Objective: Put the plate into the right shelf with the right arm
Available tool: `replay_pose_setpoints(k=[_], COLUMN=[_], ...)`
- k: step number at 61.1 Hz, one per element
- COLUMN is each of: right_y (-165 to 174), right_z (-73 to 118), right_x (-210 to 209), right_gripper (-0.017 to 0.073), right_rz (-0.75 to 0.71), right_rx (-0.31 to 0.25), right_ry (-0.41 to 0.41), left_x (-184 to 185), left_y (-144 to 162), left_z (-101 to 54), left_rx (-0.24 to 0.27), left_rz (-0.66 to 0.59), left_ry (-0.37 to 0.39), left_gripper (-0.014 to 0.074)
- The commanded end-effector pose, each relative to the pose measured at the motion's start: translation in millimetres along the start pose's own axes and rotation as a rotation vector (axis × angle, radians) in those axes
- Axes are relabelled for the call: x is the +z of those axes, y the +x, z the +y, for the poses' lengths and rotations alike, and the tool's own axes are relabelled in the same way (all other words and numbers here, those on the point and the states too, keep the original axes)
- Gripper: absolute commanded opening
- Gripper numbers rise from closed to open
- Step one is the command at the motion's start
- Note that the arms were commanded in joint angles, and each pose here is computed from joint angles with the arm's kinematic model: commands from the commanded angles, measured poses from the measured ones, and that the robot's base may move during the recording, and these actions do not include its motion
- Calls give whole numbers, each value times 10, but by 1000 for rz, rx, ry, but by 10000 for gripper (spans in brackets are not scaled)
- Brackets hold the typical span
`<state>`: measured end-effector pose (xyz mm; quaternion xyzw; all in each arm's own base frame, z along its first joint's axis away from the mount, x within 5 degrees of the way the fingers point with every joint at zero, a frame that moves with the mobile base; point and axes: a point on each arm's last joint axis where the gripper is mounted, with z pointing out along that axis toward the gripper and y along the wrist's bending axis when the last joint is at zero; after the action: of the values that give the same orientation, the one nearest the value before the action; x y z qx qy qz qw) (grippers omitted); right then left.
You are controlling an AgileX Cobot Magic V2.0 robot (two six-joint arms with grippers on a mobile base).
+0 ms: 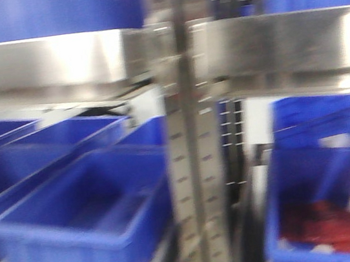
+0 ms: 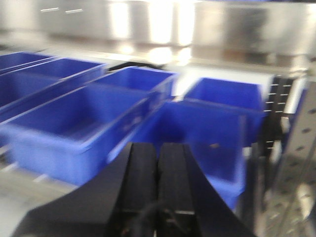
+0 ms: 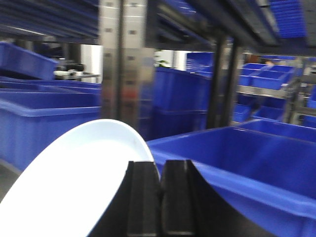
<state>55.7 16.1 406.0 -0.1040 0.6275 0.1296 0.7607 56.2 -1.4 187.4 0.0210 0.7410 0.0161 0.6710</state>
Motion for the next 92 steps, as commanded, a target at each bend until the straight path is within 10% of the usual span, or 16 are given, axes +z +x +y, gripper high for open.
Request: replay_pose_setpoints(k=[1,75,92], right_y=[-170,-170,-431], right_z=[22,22,84], right_x=[-11,-11,-2], right_gripper=[25,25,31], right_rz=[-110,-110,-304], right_rx=[-25,-25,-25], right_ry=[-24,-24,-88], left_x=[-6,-6,-6], left_y=[-54,-54,-54], left_z=[18,18,18], left_rx=[-10,-10,-10], left_rz=[-86,-86,-86], left_ry=[-22,-22,-22], left_gripper=[-47,-47,-47])
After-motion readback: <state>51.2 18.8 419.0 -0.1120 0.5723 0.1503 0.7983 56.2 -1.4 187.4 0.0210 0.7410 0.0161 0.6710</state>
